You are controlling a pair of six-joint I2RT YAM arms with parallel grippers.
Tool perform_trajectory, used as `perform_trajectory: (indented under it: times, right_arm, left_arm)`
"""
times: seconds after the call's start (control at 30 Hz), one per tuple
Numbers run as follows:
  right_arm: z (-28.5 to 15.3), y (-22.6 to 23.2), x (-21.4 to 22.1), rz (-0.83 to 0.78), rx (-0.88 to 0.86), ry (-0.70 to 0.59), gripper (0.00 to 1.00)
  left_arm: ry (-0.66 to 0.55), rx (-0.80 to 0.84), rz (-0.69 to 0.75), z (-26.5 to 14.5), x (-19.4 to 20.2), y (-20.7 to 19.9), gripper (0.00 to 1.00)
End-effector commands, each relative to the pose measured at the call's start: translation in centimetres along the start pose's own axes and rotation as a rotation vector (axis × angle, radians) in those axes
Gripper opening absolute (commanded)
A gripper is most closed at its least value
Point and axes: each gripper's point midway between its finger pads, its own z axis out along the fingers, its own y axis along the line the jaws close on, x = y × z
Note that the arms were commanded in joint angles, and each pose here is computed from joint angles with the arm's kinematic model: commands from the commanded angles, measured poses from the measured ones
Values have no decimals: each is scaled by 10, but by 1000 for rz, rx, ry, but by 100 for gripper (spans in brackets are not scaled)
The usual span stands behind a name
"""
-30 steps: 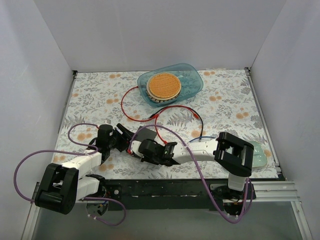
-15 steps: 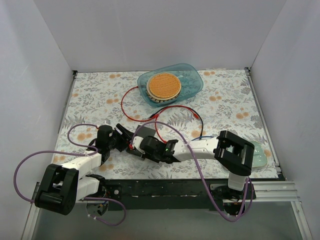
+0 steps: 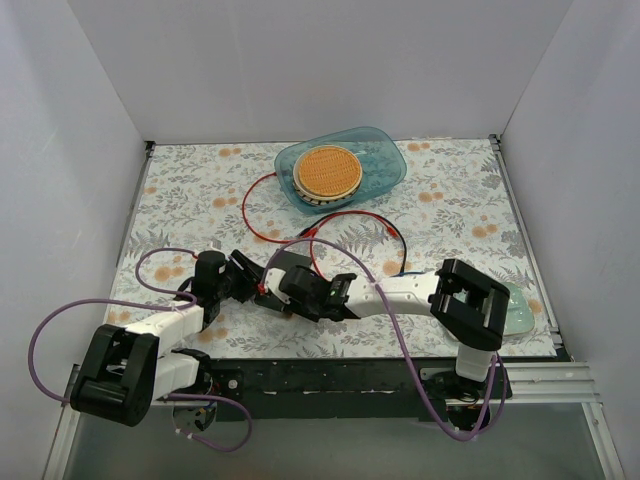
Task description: Insert the plug into the switch port
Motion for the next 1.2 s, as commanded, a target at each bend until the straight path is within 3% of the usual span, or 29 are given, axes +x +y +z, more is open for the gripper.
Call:
perform_trajectory:
  times: [0.0,0.27,0.63,1.17]
  right_arm:
    - [-36,-28,-149,76,41,-466,1]
    - [-37,-38,-168,91,30,-476,1]
    - [-9,-26,-154,94,-22,-418,1]
    - [-13,-39,-164,113,-3,-474,1]
  left_arm:
    - [275,92,-30,-16,55,-17,50]
    - [275,108,-23,-17,57,-24,49]
    - [266,179,25,-20,55,-47,49]
    - [325,219,66,-16,77,-64,47]
